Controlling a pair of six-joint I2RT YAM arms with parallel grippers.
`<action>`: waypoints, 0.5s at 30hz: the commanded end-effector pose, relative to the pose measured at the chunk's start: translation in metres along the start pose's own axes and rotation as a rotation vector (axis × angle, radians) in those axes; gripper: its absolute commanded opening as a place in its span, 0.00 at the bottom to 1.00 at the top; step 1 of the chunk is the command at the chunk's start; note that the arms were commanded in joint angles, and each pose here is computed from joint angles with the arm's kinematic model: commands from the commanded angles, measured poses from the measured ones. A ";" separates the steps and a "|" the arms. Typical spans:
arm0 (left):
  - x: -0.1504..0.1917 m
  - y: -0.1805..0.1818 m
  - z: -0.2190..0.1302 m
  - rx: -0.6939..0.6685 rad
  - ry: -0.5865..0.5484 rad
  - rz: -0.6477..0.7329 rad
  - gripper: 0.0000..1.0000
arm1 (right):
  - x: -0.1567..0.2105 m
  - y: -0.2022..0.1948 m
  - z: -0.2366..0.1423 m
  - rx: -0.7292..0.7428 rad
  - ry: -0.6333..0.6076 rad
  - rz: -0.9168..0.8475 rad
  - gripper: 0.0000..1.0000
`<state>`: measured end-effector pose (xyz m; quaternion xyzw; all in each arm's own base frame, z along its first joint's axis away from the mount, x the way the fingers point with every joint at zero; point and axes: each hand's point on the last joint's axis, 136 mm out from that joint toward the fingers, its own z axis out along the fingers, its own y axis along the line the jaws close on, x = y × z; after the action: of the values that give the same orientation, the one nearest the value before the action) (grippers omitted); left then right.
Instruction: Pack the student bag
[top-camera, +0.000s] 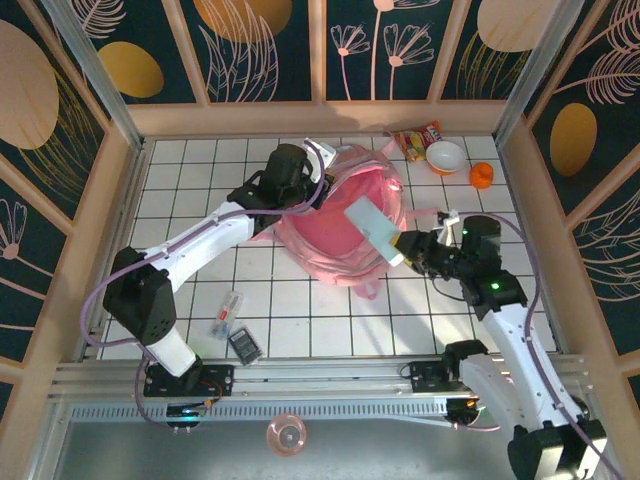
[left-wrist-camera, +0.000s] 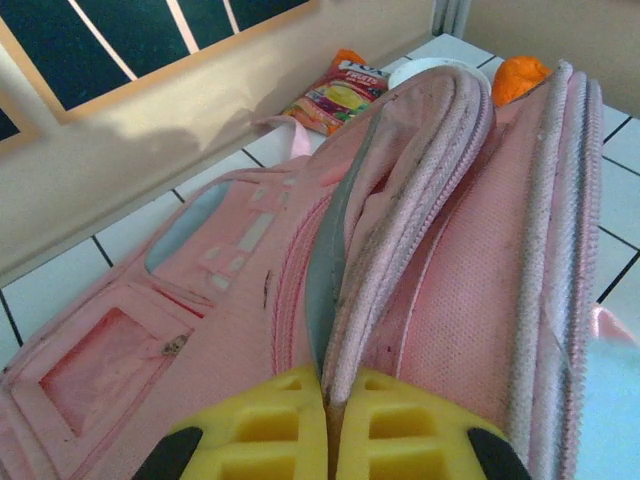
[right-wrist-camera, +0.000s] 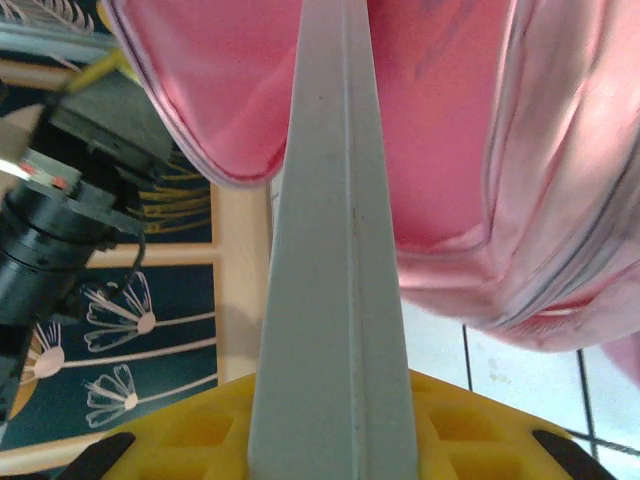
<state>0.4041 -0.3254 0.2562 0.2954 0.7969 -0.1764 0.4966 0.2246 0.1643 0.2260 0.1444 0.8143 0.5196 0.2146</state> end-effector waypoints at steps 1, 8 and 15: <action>-0.069 0.001 -0.019 0.019 -0.209 -0.035 0.00 | -0.011 0.013 0.019 -0.063 -0.055 0.036 0.12; -0.082 -0.010 -0.030 0.086 -0.248 -0.052 0.00 | -0.023 0.027 0.084 -0.141 -0.090 0.044 0.11; -0.096 -0.018 -0.044 0.137 -0.295 -0.071 0.00 | -0.034 0.037 0.156 -0.236 -0.106 0.072 0.11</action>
<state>0.3971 -0.3340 0.2577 0.2897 0.7976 -0.2224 0.4800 0.3013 0.2666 0.1518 0.1908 0.8018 0.5370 0.1798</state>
